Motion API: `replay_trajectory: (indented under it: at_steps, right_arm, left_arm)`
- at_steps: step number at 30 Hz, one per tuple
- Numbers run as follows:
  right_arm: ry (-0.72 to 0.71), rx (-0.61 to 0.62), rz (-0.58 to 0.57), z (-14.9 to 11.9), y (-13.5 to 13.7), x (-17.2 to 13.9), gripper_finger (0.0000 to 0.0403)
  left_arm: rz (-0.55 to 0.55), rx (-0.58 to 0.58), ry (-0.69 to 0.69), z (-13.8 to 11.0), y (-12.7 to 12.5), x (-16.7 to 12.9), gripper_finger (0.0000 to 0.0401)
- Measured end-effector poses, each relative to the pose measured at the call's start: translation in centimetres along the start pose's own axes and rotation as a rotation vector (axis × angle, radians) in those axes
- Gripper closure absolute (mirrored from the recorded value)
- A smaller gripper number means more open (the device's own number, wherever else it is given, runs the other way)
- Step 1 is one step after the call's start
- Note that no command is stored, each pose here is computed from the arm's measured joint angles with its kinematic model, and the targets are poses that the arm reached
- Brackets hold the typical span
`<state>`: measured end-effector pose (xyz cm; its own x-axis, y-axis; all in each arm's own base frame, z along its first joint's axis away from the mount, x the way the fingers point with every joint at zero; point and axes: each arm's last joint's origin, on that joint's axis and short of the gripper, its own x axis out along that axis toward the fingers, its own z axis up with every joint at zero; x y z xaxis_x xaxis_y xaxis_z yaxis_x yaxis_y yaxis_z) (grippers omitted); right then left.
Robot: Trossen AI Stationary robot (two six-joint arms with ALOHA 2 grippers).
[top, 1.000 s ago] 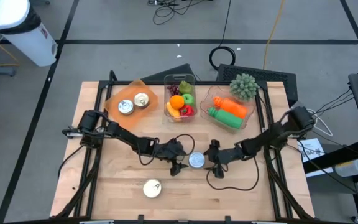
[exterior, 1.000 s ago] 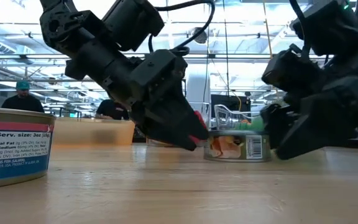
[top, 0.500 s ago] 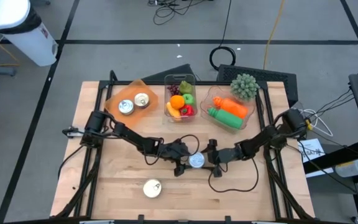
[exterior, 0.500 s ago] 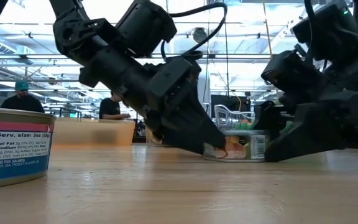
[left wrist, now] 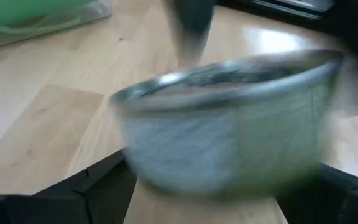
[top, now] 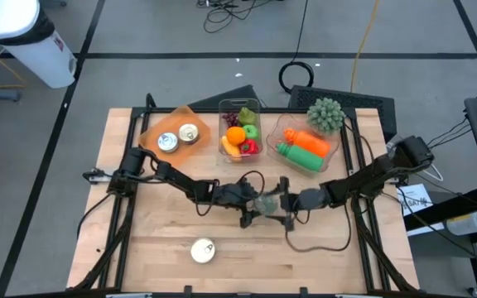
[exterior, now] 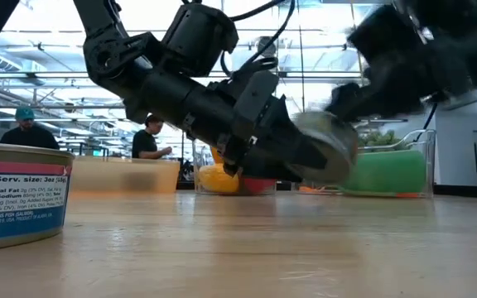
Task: Pick & Place Food Item
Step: Put the green tuna can into the orange bin
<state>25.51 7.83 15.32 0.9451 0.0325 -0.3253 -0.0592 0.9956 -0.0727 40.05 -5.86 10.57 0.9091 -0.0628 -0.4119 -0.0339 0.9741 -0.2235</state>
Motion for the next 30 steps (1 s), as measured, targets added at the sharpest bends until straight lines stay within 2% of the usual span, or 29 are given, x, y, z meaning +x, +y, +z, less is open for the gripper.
replay_trajectory:
  at_steps: [2,4,6,8,15,22,26,30]
  right_arm:
    - [0.06,-0.034,0.015,-0.8,0.0,0.0,0.007]
    - [0.024,-0.022,0.002,-0.2,-0.1,0.0,0.007]
    - [0.049,-0.005,-0.001,-0.4,-0.2,0.0,0.007]
    - [0.113,-0.001,0.001,-1.3,-0.2,0.0,0.007]
    - [0.173,-0.005,-0.044,-1.9,0.0,-0.2,0.007]
    - [0.268,0.083,-0.063,-2.6,-0.1,-0.6,0.0074]
    - [0.334,0.117,-0.07,-3.3,-0.2,-0.8,0.0121]
    - [0.341,0.145,-0.074,-3.3,-0.2,-0.9,0.022]
  left_arm:
    - [-0.007,-0.001,-0.025,0.3,0.2,0.0,0.006]
    - [-0.014,-0.005,-0.048,0.5,0.3,0.0,0.006]
    - [-0.012,-0.005,-0.062,0.8,0.5,0.0,0.006]
    - [-0.011,-0.007,-0.059,0.8,0.8,0.0,0.006]
    - [-0.003,-0.01,-0.053,0.8,1.2,0.0,0.0059]
    - [-0.003,-0.006,-0.05,0.8,1.2,0.0,0.0059]
    - [-0.003,-0.005,-0.048,0.8,1.2,0.0,0.0059]
    - [-0.002,-0.002,-0.045,0.7,1.2,0.0,0.0059]
